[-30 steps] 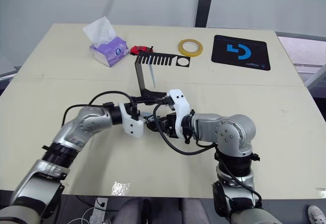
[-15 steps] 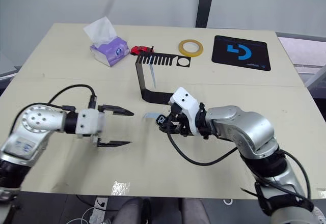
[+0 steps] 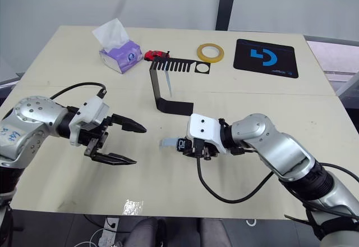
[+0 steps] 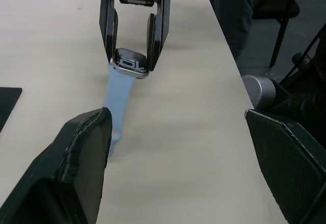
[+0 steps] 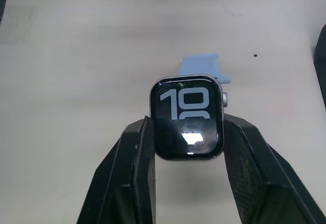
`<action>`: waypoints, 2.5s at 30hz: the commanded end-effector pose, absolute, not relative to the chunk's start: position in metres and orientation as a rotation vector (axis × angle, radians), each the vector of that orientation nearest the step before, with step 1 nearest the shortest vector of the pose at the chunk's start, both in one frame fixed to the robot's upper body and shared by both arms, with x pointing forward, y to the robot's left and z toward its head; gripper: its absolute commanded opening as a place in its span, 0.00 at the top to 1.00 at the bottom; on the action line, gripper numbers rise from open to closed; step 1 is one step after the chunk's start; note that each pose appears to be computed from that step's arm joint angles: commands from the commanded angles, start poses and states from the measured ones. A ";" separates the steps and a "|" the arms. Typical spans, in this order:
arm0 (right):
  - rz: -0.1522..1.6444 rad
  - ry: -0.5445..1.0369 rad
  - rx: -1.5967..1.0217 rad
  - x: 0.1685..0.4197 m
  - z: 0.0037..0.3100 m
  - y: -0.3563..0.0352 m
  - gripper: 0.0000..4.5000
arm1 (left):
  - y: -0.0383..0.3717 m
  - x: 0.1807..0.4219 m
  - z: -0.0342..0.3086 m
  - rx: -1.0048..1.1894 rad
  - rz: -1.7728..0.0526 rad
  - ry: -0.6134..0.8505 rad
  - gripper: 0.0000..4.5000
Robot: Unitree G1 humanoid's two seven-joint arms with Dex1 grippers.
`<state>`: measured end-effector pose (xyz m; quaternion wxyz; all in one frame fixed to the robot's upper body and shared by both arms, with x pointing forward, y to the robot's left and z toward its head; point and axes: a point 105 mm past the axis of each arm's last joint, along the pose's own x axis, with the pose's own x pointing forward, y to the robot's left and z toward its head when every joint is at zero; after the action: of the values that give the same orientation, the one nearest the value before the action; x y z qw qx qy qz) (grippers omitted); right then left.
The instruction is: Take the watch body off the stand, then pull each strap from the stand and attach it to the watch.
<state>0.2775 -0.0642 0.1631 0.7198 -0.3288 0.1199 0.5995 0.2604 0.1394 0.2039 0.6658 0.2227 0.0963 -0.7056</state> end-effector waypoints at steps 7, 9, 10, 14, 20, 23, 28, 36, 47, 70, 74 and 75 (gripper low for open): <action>1.290 0.305 -0.564 0.278 0.169 -0.060 0.66 | 0.131 0.273 0.206 0.764 -1.488 0.021 0.02; 1.260 0.364 -0.455 0.281 0.168 -0.059 0.66 | 0.129 0.279 0.205 0.842 -1.426 -0.074 0.02; 1.241 0.391 -0.405 0.283 0.168 -0.058 0.66 | 0.128 0.282 0.206 0.859 -1.386 -0.116 0.02; 1.172 0.493 -0.221 0.290 0.169 -0.058 0.66 | 0.126 0.289 0.200 0.996 -1.264 -0.283 0.02; 1.130 0.575 -0.025 0.291 0.175 -0.051 0.66 | 0.119 0.294 0.187 1.078 -1.140 -0.426 0.02; 1.109 0.595 0.025 0.292 0.175 -0.048 0.66 | 0.115 0.296 0.181 1.104 -1.087 -0.491 0.02; 1.078 0.611 0.104 0.297 0.175 -0.044 0.66 | 0.106 0.307 0.176 1.110 -0.992 -0.538 0.02; 1.047 0.614 0.131 0.299 0.172 -0.042 0.66 | 0.096 0.313 0.159 1.089 -0.971 -0.473 0.02; 1.039 0.609 0.134 0.299 0.172 -0.041 0.66 | 0.097 0.318 0.151 1.117 -0.966 -0.409 0.17; 1.041 0.605 0.140 0.298 0.174 -0.039 0.66 | 0.098 0.324 0.155 1.141 -0.937 -0.414 0.66; 1.042 0.605 0.140 0.298 0.175 -0.039 0.66 | 0.098 0.326 0.155 1.139 -0.932 -0.415 0.66; 1.042 0.605 0.140 0.298 0.175 -0.039 0.66 | 0.098 0.326 0.156 1.138 -0.931 -0.416 0.66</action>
<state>0.3000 -0.0408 0.1651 0.8228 0.0649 0.3004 0.4781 0.3255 0.1003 0.1470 0.7257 0.5095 -0.1711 -0.4296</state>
